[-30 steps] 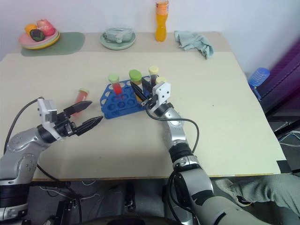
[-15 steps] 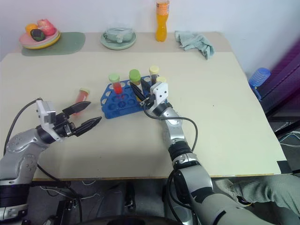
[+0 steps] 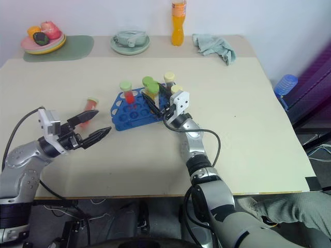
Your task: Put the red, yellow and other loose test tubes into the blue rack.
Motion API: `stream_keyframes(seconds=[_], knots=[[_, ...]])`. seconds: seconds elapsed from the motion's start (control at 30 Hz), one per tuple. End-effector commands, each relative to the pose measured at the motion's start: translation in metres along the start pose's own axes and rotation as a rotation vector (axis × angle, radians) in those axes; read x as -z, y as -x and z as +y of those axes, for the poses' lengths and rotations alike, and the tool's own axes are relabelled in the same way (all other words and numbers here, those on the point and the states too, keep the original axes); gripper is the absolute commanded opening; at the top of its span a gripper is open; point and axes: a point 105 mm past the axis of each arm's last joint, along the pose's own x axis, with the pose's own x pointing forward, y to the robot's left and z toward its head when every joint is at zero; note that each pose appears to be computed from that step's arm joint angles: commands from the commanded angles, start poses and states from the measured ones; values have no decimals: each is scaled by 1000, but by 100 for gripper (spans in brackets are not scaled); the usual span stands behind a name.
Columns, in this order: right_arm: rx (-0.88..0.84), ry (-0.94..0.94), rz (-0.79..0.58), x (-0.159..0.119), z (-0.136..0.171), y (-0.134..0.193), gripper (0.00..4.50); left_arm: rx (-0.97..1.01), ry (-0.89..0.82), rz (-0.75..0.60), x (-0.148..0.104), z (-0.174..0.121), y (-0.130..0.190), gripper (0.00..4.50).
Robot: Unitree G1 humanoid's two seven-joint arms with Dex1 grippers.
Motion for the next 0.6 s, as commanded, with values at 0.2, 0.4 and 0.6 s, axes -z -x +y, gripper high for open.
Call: stream_keyframes(seconds=[0.2, 0.4, 0.6], knots=[[-20, 80, -67, -22, -3, -2, 442, -93, -46, -73, -18, 14, 1, 427], [-110, 140, -39, -32, 3, 9, 442, -203, -7, -160, -31, 30, 2, 427], [-134, 187, 62, -32, 2, 35, 442, -311, 18, -226, -43, 46, 4, 427]])
